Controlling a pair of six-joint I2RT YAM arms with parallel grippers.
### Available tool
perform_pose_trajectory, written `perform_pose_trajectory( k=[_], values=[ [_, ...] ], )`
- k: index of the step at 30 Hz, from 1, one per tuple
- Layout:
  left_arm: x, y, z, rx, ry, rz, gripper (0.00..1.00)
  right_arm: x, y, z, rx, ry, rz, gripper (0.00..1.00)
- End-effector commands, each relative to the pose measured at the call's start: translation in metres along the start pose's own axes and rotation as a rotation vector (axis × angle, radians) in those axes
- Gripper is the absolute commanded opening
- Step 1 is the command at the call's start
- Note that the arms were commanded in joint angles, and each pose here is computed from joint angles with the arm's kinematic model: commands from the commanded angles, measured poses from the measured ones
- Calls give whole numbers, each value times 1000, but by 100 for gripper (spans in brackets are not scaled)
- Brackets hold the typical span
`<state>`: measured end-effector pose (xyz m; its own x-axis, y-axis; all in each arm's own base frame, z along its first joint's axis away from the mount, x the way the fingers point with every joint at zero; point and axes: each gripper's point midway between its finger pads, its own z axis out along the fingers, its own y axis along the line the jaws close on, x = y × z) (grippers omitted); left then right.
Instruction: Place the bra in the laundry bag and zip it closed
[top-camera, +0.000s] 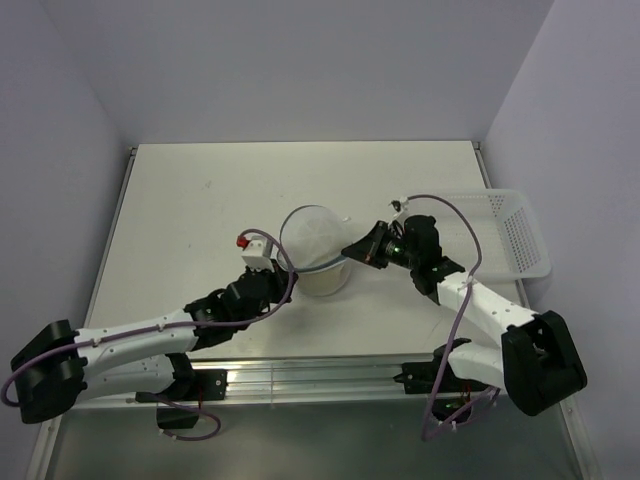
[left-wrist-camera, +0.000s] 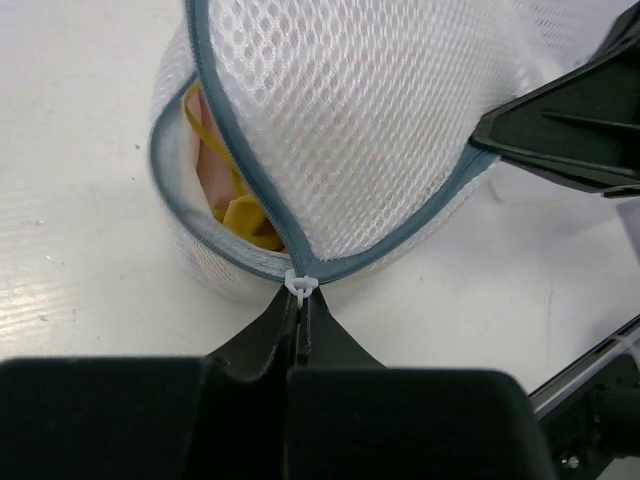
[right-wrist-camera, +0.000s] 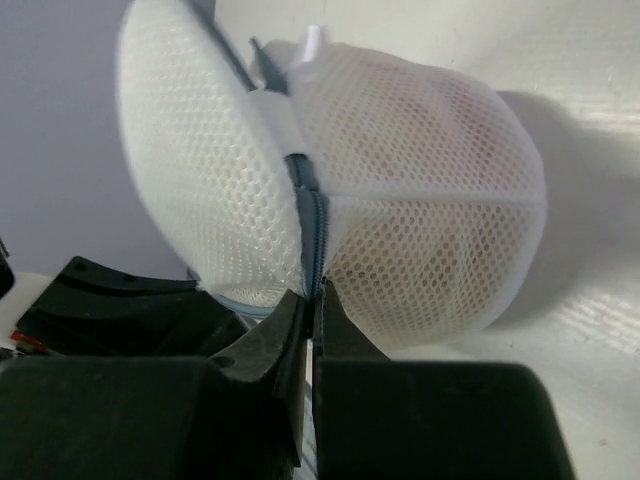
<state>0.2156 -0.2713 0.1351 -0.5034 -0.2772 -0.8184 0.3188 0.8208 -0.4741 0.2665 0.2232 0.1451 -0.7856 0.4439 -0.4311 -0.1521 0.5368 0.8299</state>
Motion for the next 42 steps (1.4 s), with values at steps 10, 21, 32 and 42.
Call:
perform_pose_trajectory(
  k=[10,21,32,42],
  values=[
    [-30,19,-17,-52,-64,-39,0,-67,13,46,-16,16,-161,26],
    [-42,-49,16,147,-67,-36,0,-6,-1,4,77,-47,-105,95],
    [-21,-62,21,194,-9,-24,0,7,62,13,-86,-76,-97,79],
    [-16,-62,22,197,6,-22,0,6,64,35,-106,-51,-52,32]
  ],
)
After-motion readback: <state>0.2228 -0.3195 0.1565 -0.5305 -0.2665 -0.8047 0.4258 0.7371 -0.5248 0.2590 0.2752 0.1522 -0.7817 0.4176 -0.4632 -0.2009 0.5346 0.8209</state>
